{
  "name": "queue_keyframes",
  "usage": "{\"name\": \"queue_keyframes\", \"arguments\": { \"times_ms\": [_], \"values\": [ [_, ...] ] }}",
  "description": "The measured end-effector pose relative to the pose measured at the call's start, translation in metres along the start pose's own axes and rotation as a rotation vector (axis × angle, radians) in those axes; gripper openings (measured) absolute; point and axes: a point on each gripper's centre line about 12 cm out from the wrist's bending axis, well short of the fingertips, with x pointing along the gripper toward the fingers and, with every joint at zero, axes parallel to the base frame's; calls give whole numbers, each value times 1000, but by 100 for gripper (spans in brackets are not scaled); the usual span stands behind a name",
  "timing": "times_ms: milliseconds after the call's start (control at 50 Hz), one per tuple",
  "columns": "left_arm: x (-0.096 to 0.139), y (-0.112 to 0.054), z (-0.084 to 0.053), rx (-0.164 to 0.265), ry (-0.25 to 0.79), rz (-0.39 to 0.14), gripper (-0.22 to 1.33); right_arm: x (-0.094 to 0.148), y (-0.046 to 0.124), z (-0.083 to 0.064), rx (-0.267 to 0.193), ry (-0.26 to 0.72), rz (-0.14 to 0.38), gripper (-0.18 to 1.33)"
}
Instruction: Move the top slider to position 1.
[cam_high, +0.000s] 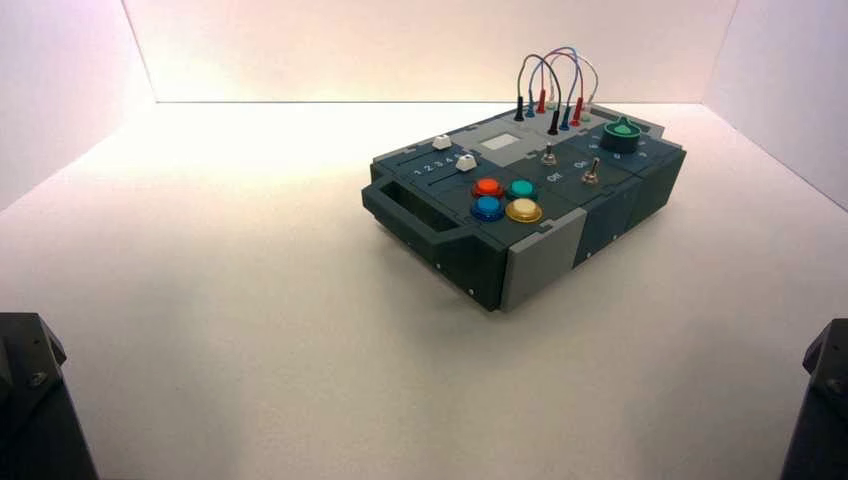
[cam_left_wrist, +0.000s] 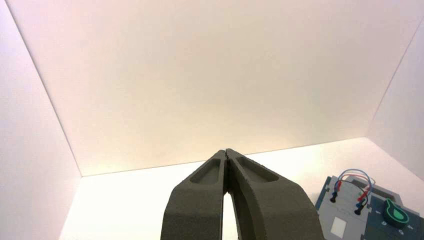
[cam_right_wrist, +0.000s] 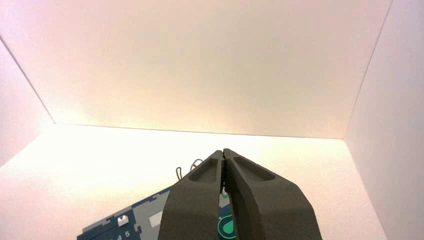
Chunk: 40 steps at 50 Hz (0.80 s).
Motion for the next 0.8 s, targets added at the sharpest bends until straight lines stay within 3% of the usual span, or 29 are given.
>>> {"name": "queue_keyframes", "arguments": {
  "times_ms": [380, 560, 700, 800],
  "values": [
    [-1, -1, 3, -1, -2, -3, -16, -5, 0, 2, -8, -11, 0, -14],
    [1, -7, 2, 3, 14, -36, -16, -5, 0, -1, -9, 0, -1, -14],
    [13, -19, -12, 7, 114, -99, -16, -4, 0, -3, -9, 15, -2, -14],
    [30, -29, -30, 7, 235, -144, -16, 1, -1, -7, -6, 40, -3, -14]
  ]
}}
